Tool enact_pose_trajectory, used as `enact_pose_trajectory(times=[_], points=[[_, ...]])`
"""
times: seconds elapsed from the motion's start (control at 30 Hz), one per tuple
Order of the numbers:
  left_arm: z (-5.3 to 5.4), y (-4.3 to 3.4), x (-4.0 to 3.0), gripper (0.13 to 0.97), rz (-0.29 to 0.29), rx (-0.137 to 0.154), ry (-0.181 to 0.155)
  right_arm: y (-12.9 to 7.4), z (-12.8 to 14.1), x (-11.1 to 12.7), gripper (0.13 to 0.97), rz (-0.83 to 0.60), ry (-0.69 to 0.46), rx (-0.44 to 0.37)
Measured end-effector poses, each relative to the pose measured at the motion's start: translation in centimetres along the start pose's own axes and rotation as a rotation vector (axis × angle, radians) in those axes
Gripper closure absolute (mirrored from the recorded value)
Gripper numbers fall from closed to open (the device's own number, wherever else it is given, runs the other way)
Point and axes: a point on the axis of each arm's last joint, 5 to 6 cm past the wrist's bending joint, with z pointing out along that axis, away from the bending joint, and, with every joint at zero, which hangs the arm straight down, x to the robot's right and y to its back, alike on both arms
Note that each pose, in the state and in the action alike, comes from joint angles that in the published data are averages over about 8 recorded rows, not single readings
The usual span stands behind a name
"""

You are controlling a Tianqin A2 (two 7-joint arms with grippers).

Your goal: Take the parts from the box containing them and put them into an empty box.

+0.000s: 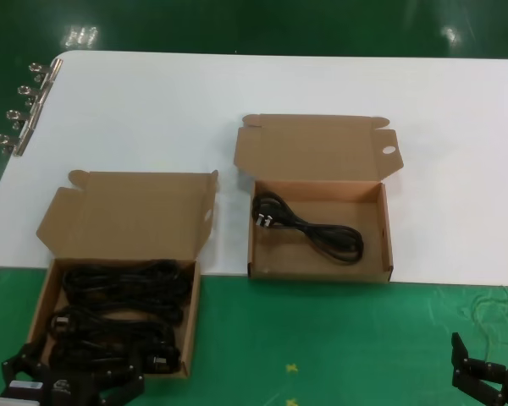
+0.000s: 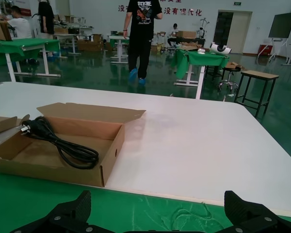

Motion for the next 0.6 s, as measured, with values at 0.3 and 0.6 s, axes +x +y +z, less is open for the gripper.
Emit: enact_pose_trajectory(times=[0.3, 0.6], points=[[-0.3, -0.03, -0.2, 0.132, -0.002, 0.001, -0.009, 0.0, 0.0, 0.0, 0.13, 0.0, 0.0, 0.0], [-0.6, -0.06, -0.4, 0.132, -0.005, 0.001, -0.019, 0.0, 0.0, 0.0, 0.13, 0.0, 0.0, 0.0]])
